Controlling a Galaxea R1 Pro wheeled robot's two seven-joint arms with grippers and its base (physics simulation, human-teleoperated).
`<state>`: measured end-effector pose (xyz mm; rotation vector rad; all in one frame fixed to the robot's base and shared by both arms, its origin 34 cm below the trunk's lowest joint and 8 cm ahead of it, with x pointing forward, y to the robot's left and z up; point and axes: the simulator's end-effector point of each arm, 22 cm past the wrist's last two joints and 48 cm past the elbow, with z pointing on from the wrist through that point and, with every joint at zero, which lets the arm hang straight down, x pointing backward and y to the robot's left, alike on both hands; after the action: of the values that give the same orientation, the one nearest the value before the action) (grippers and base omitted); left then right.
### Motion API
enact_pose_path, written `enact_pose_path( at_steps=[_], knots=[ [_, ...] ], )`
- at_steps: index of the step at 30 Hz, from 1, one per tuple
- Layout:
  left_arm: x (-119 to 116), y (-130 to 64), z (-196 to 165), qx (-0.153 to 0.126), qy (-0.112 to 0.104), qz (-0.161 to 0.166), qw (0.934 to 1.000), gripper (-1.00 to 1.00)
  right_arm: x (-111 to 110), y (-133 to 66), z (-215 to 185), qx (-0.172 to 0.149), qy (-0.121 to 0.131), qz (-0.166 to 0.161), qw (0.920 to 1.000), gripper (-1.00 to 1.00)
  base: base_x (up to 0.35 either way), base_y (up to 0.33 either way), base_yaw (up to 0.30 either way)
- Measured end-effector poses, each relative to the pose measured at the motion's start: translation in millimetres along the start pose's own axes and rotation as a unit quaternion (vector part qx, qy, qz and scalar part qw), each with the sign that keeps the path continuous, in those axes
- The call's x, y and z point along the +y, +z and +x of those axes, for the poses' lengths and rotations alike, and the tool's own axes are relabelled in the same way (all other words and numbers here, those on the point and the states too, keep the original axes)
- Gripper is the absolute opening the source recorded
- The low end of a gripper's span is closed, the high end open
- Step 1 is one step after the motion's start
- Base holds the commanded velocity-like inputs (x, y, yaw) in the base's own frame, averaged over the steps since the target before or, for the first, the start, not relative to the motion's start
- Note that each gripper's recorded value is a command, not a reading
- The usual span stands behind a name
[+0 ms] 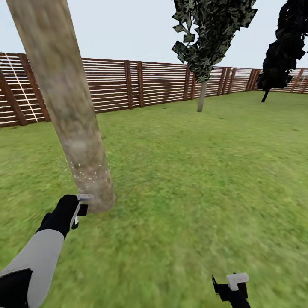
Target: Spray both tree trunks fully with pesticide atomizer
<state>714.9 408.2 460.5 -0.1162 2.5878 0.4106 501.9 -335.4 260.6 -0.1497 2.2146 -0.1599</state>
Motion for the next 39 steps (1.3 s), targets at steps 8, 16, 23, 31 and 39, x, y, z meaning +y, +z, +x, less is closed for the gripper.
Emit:
enact_pose_path(
  at_steps=[8, 16, 23, 31, 39],
  knots=[
    [-13, -0.9, -2, -0.001, -0.030, 0.031, 0.9991, -1.00, -2, -0.1, 0, 0.000, -0.001, 0.002, 1.0000, 1.00, 0.116, -0.260, 0.012],
    [-13, -0.4, -1, 0.000, -0.028, 0.028, 0.9992, -1.00, -1, -0.1, 0, 0.000, 0.000, 0.001, 1.0000, 1.00, 0.075, -0.265, 0.000],
    [-12, -0.3, 0, 0.000, -0.028, 0.027, 0.9992, -1.00, 0, -0.2, 1, 0.001, 0.000, 0.000, 1.0000, 1.00, 0.072, -0.266, 0.158],
    [-5, -1.4, -4, -0.002, -0.028, 0.014, 0.9995, -1.00, 1, -0.1, 1, 0.001, 0.000, -0.001, 1.0000, 1.00, 0.072, -0.265, 0.276],
    [15, -34.5, -60, 0.002, -0.044, 0.010, 0.9990, -1.00, -1, -0.2, 1, 0.001, 0.000, 0.000, 1.0000, 1.00, 0.023, -0.071, 0.277]
  ],
)
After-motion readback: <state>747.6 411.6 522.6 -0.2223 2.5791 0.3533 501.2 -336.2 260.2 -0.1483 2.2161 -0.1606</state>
